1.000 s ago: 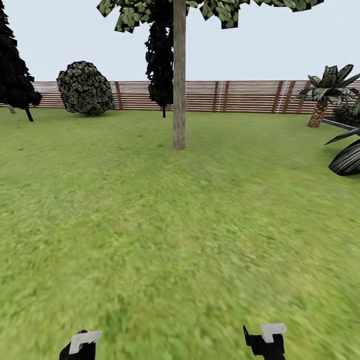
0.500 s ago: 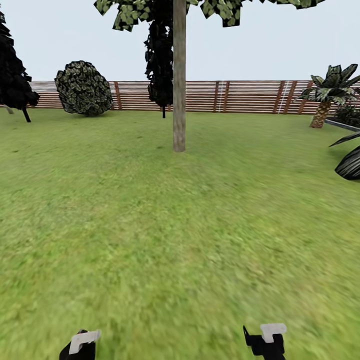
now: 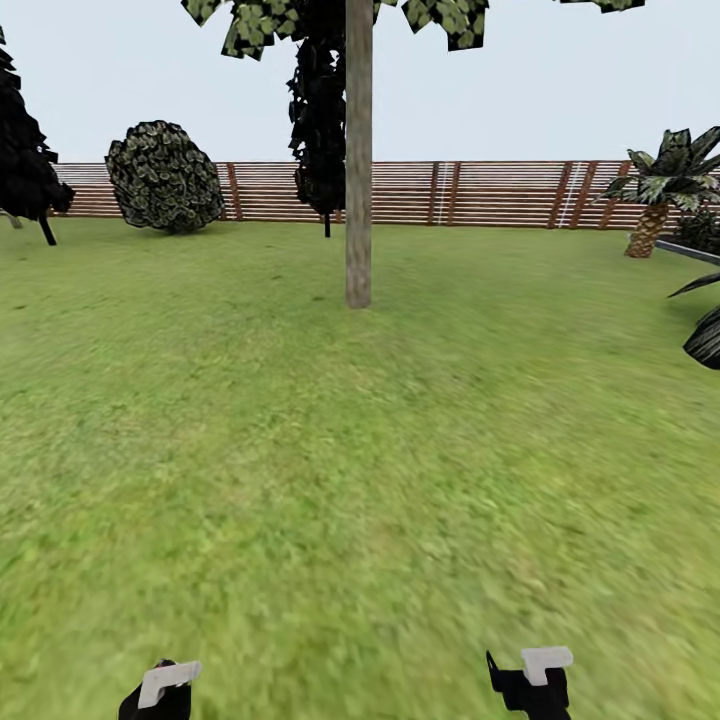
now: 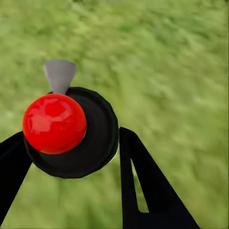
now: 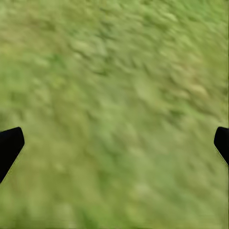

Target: In the garden, pick up the pesticide atomizer on the floor and spray pesticide onto both trees until each tree trunk is fully covered.

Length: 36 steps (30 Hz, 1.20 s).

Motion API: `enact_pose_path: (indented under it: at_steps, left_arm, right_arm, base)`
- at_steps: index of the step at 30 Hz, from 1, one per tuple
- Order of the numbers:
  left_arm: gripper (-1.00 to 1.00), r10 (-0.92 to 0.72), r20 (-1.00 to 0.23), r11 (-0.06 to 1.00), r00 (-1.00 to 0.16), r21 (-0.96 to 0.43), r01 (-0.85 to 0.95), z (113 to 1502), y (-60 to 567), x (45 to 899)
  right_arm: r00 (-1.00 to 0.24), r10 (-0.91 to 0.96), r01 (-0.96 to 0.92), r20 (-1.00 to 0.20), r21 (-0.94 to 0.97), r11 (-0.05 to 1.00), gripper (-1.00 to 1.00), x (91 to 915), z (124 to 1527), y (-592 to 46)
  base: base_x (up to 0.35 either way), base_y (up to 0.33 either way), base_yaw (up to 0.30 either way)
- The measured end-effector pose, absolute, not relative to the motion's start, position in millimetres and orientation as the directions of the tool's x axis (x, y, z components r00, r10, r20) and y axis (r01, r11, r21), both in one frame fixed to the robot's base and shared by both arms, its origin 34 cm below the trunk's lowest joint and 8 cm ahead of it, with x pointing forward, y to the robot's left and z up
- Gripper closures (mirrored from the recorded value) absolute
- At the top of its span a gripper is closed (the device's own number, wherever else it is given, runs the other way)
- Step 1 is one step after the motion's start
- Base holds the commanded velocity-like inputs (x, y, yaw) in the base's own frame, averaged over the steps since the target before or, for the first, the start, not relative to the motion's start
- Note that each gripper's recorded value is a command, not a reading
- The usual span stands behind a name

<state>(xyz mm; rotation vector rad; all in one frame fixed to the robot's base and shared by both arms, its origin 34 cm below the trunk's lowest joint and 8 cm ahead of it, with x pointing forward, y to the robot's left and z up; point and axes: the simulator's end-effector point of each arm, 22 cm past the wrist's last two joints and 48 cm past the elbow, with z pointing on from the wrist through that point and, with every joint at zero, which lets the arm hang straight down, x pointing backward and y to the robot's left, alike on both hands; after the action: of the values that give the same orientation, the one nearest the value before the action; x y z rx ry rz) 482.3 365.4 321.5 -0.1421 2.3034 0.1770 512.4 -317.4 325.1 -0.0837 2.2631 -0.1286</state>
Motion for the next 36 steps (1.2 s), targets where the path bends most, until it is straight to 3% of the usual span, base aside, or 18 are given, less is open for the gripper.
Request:
enact_pose_path:
  at_steps: [36]
  left_arm:
    - [1.0, -0.046, -0.739, 0.984, -0.672, 0.081, -0.157, 320.9, 363.8, 481.8]
  right_arm:
    - [-0.64, -0.104, -0.017, -0.761, -0.121, 0.992, -1.0, 512.5, 325.2, -317.4]
  base:
    - [0.339, 0.0, 0.0]
